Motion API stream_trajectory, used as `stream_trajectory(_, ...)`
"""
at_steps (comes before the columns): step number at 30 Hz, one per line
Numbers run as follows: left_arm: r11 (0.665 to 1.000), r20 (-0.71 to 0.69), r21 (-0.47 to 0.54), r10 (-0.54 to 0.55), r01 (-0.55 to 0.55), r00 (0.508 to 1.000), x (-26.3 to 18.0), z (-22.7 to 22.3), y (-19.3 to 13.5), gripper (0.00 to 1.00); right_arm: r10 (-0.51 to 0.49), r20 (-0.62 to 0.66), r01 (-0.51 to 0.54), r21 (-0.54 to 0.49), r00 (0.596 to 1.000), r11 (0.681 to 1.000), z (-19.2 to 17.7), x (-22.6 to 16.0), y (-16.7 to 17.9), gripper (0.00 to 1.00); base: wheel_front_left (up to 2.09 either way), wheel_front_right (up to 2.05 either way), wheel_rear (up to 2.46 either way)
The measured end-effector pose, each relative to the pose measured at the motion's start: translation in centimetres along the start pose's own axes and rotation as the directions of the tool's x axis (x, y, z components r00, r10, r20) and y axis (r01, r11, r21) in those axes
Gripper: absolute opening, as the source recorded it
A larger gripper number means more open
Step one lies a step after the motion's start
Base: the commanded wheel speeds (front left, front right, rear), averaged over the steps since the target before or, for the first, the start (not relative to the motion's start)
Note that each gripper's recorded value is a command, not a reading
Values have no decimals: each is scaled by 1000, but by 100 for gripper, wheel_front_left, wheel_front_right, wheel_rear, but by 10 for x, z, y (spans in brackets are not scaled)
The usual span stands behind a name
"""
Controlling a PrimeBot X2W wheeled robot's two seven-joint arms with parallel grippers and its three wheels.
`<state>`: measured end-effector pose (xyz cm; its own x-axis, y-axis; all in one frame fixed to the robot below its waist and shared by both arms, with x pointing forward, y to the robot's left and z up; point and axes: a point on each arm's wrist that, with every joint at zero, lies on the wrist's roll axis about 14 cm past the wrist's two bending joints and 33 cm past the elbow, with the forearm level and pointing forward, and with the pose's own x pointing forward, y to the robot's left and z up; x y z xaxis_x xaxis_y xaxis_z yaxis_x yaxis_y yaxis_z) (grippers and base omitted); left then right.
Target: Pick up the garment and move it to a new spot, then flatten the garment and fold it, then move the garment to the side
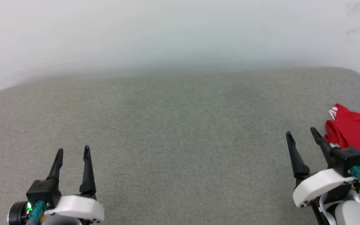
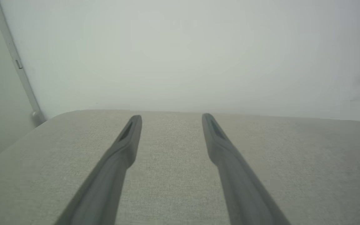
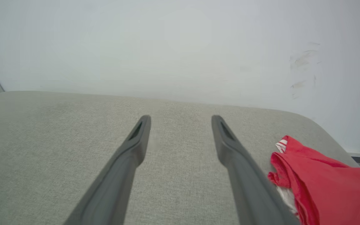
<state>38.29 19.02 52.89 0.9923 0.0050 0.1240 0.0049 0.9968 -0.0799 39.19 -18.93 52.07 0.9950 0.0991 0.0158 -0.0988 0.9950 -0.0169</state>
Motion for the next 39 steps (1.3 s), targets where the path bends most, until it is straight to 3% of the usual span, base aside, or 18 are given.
stream_trajectory(7,1000,0,0,31,-31,1000,-25,4,15,100,12,54,-11,-14,998,1000,23,-25,12,100,0,0,0)
stream_trajectory(17,1000,-38,-14,-20,20,999,-35,-6,1,100,-42,59,42,11,997,999,30,-61,6,100,0,0,0)
stream_trajectory(35,1000,-57,-24,-16,15,998,-35,-12,2,100,-42,54,40,36,998,999,28,-61,10,100,0,0,0)
stream_trajectory(36,1000,-68,-26,-14,12,998,-36,-15,1,0,-42,43,41,38,998,998,25,-61,10,0,0,0,0)
stream_trajectory(39,999,-111,-52,-5,-1,994,-42,-28,1,0,-40,12,39,54,999,998,15,-63,11,0,0,0,0)
